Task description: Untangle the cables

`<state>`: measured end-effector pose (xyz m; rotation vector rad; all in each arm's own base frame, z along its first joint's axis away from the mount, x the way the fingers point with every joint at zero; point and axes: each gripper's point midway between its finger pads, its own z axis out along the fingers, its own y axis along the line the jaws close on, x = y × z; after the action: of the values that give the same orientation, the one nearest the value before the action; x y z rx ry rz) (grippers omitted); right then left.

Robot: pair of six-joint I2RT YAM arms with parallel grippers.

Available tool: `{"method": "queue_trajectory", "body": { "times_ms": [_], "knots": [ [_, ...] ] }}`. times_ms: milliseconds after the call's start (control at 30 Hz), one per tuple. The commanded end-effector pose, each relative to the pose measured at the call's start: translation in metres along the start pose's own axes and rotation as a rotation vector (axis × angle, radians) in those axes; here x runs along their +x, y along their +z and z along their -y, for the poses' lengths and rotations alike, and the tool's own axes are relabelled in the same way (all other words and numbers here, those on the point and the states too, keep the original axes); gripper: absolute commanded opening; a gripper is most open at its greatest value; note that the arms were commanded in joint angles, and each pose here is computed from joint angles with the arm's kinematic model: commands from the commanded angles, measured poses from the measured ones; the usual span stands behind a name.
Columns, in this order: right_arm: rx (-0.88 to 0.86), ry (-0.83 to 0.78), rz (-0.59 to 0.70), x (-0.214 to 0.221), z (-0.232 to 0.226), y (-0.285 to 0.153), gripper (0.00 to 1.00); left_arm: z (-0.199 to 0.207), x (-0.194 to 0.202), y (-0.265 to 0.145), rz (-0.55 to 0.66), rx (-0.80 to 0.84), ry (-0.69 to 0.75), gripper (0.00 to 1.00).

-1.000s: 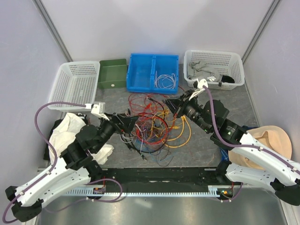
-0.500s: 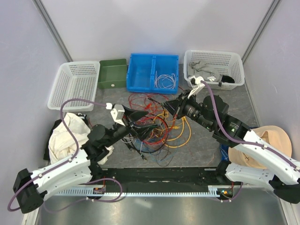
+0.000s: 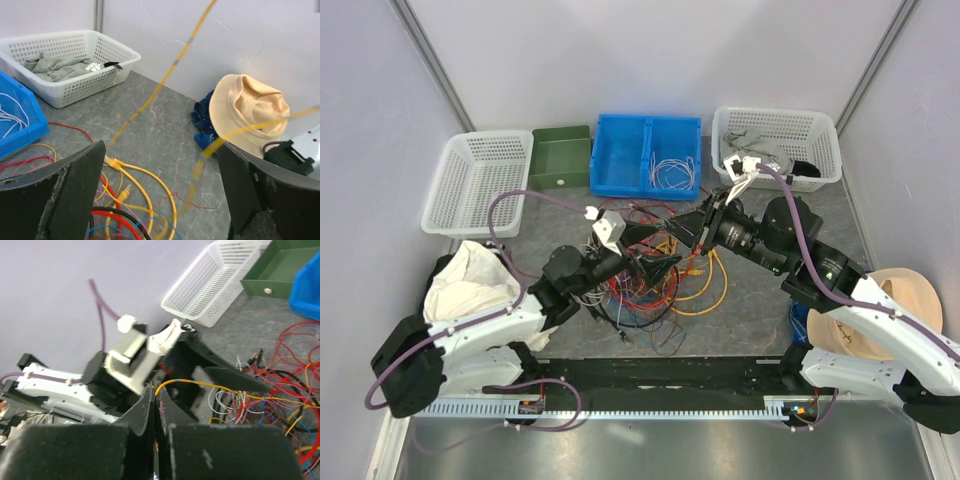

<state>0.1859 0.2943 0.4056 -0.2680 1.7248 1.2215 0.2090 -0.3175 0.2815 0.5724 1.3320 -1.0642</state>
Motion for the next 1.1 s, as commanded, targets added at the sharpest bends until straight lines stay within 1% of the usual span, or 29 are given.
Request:
{"method": "queue_trajectory", "body": {
  "times_ms": [0, 67, 100, 133, 167, 233, 267, 300, 333, 367, 400, 433, 467, 500, 533, 567, 600, 667, 700, 767, 800, 867, 900, 933, 967, 1000, 1033, 1067],
  "knots": [
    [-0.158, 0.031, 0.039, -0.028, -0.047, -0.016, 0.0, -0.002, -0.03, 0.032, 0.114, 0.008, 0.091, 1.0],
    [-0.171, 0.032, 0.046, -0.032, -0.051, -0.022, 0.0, 0.0, -0.04, 0.043, 0.149, 0.023, 0.093, 0.98],
    [-0.17, 0.032, 0.044, -0.033, -0.052, -0.024, 0.0, -0.001, -0.036, 0.049, 0.142, 0.024, 0.091, 0.95],
    [-0.17, 0.032, 0.052, -0.035, -0.053, -0.029, 0.0, 0.0, -0.044, 0.053, 0.167, 0.03, 0.095, 0.92],
    [-0.167, 0.031, 0.057, -0.036, -0.052, -0.03, 0.0, 0.0, -0.046, 0.056, 0.173, 0.031, 0.097, 0.72],
    [-0.151, 0.03, 0.064, -0.036, -0.048, -0.036, 0.0, 0.002, -0.051, 0.062, 0.175, 0.04, 0.114, 0.4],
    [-0.131, 0.022, 0.08, -0.038, -0.045, -0.037, 0.0, 0.002, -0.052, 0.063, 0.168, 0.04, 0.115, 0.06],
    [-0.109, 0.017, 0.08, -0.035, -0.039, -0.038, 0.0, 0.0, -0.055, 0.063, 0.168, 0.027, 0.118, 0.02],
    [-0.104, 0.011, 0.102, -0.039, -0.038, -0.045, 0.06, 0.001, -0.059, 0.06, 0.158, 0.017, 0.114, 0.02],
    [-0.064, -0.007, 0.132, -0.043, -0.03, -0.049, 0.31, 0.0, -0.063, 0.057, 0.158, 0.006, 0.113, 0.02],
    [-0.037, -0.015, 0.147, -0.044, -0.024, -0.052, 0.46, -0.006, -0.071, 0.055, 0.161, -0.046, 0.083, 0.02],
    [-0.014, -0.023, 0.184, -0.052, -0.021, -0.061, 0.56, -0.006, -0.09, 0.048, 0.183, -0.08, 0.061, 0.02],
    [0.053, -0.049, 0.209, -0.056, -0.008, -0.066, 0.69, -0.015, -0.074, 0.045, 0.082, -0.138, 0.035, 0.02],
    [0.089, -0.058, 0.234, -0.06, -0.001, -0.071, 0.74, -0.021, -0.104, 0.045, 0.118, -0.206, 0.016, 0.02],
    [0.112, -0.073, 0.268, -0.066, 0.003, -0.083, 0.77, -0.023, -0.113, 0.043, 0.105, -0.235, 0.012, 0.02],
    [0.148, -0.083, 0.279, -0.066, 0.011, -0.088, 0.82, -0.026, -0.106, 0.038, 0.025, -0.27, 0.01, 0.02],
    [0.226, -0.093, 0.305, -0.065, 0.029, -0.092, 0.83, -0.021, -0.136, 0.04, 0.063, -0.273, 0.011, 0.02],
    [0.269, -0.095, 0.353, -0.066, 0.041, -0.107, 0.84, -0.018, -0.148, 0.042, 0.036, -0.279, 0.011, 0.02],
    [0.316, -0.109, 0.339, -0.053, 0.058, -0.105, 0.84, -0.012, -0.166, 0.042, 0.036, -0.276, 0.006, 0.02],
    [0.32, -0.12, 0.338, -0.043, 0.066, -0.105, 0.84, -0.006, -0.185, 0.045, 0.054, -0.265, 0.0, 0.02],
    [0.336, -0.134, 0.297, -0.026, 0.078, -0.098, 0.83, 0.0, -0.195, 0.048, 0.043, -0.249, -0.004, 0.02],
    [0.315, -0.144, 0.259, -0.011, 0.082, -0.087, 0.83, 0.006, -0.209, 0.052, 0.05, -0.229, -0.004, 0.02],
    [0.315, -0.151, 0.222, 0.003, 0.089, -0.08, 0.83, 0.011, -0.225, 0.057, 0.073, -0.215, 0.0, 0.02],
    [0.304, -0.155, 0.191, 0.013, 0.091, -0.072, 0.83, 0.011, -0.228, 0.057, 0.061, -0.22, 0.002, 0.02],
    [0.291, -0.156, 0.192, 0.015, 0.091, -0.067, 0.83, 0.012, -0.233, 0.059, 0.063, -0.218, 0.004, 0.02],
    [0.291, -0.16, 0.169, 0.025, 0.096, -0.062, 0.83, 0.018, -0.251, 0.059, 0.093, -0.206, 0.008, 0.02],
    [0.289, -0.165, 0.153, 0.03, 0.098, -0.056, 0.83, 0.017, -0.251, 0.062, 0.082, -0.209, 0.008, 0.02],
    [0.267, -0.167, 0.147, 0.032, 0.095, -0.051, 0.83, 0.02, -0.259, 0.062, 0.095, -0.204, 0.013, 0.02]
  ]
}}
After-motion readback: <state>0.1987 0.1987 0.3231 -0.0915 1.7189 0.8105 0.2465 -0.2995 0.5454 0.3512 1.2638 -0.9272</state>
